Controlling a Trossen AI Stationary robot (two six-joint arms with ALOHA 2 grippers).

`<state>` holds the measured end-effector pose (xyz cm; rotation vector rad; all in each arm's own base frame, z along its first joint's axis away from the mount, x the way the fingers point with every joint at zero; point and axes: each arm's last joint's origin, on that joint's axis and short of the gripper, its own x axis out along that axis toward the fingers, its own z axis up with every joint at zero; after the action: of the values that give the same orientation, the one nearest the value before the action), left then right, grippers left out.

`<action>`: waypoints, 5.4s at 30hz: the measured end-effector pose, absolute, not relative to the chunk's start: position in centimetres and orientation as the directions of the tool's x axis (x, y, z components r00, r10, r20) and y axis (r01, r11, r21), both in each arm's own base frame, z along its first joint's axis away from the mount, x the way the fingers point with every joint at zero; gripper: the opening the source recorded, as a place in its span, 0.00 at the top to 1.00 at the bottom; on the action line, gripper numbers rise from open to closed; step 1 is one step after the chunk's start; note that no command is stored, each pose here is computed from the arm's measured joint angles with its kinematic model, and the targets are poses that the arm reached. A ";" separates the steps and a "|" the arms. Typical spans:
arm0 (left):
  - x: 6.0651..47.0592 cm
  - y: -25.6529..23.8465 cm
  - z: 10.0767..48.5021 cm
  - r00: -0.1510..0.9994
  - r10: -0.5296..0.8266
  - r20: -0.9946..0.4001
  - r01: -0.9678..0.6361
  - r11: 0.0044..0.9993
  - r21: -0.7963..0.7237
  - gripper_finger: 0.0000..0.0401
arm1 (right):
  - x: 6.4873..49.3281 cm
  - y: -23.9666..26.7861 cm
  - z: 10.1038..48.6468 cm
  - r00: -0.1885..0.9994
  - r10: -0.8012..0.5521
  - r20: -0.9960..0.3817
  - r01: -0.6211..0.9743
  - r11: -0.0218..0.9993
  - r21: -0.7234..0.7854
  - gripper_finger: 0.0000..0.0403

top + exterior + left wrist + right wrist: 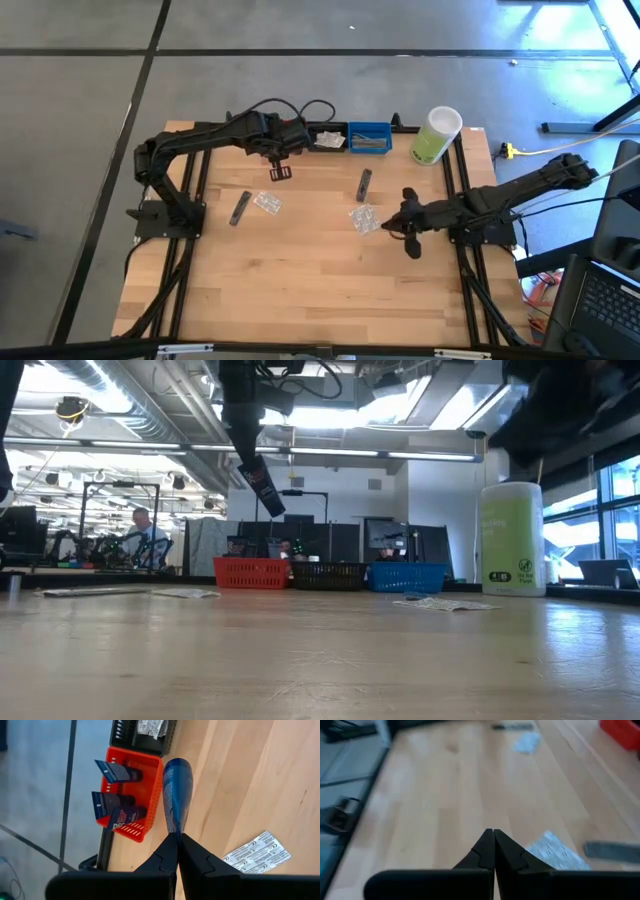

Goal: Pick & Place Travel size toiletries
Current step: Put the blue shave cream into the red bin, then put the white bandage pack into the black bin

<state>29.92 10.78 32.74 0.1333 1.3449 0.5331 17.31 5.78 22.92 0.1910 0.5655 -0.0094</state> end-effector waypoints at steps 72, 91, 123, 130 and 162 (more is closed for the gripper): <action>34.5 26.1 25.0 -0.200 0.143 -0.969 -0.328 0.922 0.204 0.99 | 9.8 2.8 26.4 0.930 0.040 -0.365 -0.027 0.999 0.043 0.99; 33.3 28.2 23.8 -0.196 0.076 -0.978 -0.373 0.916 0.146 0.99 | 9.8 2.8 26.3 0.927 0.039 -0.374 -0.025 0.999 0.043 0.99; 33.4 28.3 22.8 -0.223 0.102 -0.970 -0.314 0.934 0.170 0.87 | 9.8 2.8 26.3 0.925 0.054 -0.376 -0.041 0.998 0.043 0.98; 33.2 28.3 22.8 -0.259 0.129 -0.957 -0.302 0.931 0.207 0.78 | 9.8 2.9 26.3 0.924 0.062 -0.377 -0.048 0.998 0.046 0.98; 34.2 22.9 36.7 0.403 0.149 -0.903 -0.355 0.935 -0.005 0.91 | 9.7 2.8 26.1 0.918 0.062 -0.392 -0.045 0.998 0.052 0.99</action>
<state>34.16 22.90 36.74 -0.2087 1.1130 0.3213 9.73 2.85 26.14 0.0423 0.4044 0.0554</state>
